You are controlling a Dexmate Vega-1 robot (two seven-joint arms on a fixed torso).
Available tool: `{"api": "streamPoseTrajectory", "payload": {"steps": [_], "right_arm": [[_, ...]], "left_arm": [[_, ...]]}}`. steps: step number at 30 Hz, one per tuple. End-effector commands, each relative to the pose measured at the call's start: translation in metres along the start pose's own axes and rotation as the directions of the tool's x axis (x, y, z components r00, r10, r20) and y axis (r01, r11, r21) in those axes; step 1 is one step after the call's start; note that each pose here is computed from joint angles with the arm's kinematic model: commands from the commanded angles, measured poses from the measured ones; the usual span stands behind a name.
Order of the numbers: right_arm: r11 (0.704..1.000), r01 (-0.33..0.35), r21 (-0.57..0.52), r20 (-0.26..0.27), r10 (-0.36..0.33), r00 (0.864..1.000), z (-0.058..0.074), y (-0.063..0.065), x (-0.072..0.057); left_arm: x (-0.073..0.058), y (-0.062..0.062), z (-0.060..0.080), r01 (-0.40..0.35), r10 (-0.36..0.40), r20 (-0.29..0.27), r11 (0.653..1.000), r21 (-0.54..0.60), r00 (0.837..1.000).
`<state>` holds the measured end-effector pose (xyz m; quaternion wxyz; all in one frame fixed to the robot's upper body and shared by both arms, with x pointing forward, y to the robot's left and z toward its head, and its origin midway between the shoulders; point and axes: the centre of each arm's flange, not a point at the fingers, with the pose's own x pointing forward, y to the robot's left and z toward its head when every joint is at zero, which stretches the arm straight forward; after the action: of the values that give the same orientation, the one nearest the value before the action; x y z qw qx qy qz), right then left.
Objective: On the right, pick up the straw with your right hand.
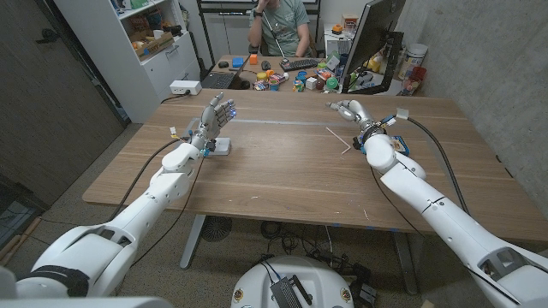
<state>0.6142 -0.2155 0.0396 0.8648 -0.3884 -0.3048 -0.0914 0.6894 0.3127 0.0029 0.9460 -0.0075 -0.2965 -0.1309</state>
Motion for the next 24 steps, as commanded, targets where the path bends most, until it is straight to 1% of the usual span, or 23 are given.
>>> {"api": "streamPoseTrajectory", "payload": {"steps": [1,2,6,8,11,13,17,19,21,22,24], "right_arm": [[0.916,0.034,-0.399,-0.048,-0.058,0.997,0.059,0.002,-0.012],[0.904,0.024,-0.426,-0.056,-0.053,0.997,0.063,0.004,-0.011],[0.848,-0.044,-0.529,-0.118,-0.022,0.993,0.079,0.014,-0.005],[0.824,-0.059,-0.563,-0.138,-0.023,0.990,0.084,0.018,-0.003],[0.790,-0.091,-0.606,-0.164,-0.012,0.986,0.089,0.023,0.003],[0.774,-0.108,-0.623,-0.180,-0.007,0.984,0.090,0.025,0.007],[0.757,-0.131,-0.640,-0.200,0.000,0.980,0.085,0.029,0.013],[0.752,-0.123,-0.647,-0.207,-0.018,0.978,0.081,0.031,0.014],[0.752,-0.125,-0.647,-0.229,-0.035,0.973,0.076,0.033,0.015],[0.749,-0.125,-0.650,-0.249,-0.055,0.967,0.072,0.035,0.016],[0.752,-0.123,-0.648,-0.259,-0.065,0.964,0.070,0.036,0.016]], "left_arm": [[0.006,0.011,-0.005,0.037,-0.037,0.007,0.999,-0.030,0.999],[0.006,0.012,-0.006,0.042,-0.041,0.008,0.999,-0.033,0.999],[0.007,0.015,-0.007,0.058,-0.057,0.012,0.997,-0.045,0.998],[0.007,0.018,-0.007,0.063,-0.062,0.013,0.997,-0.049,0.998],[0.007,0.022,-0.007,0.068,-0.067,0.017,0.996,-0.053,0.998],[0.007,0.025,-0.007,0.070,-0.069,0.020,0.996,-0.055,0.997],[0.006,0.029,-0.006,0.075,-0.074,0.024,0.996,-0.055,0.997],[0.005,0.030,-0.005,0.077,-0.075,0.025,0.996,-0.053,0.997],[0.005,0.032,-0.004,0.078,-0.077,0.025,0.996,-0.050,0.997],[0.005,0.032,-0.003,0.079,-0.078,0.026,0.996,-0.046,0.997],[0.005,0.032,-0.002,0.080,-0.079,0.025,0.996,-0.044,0.997]]}}
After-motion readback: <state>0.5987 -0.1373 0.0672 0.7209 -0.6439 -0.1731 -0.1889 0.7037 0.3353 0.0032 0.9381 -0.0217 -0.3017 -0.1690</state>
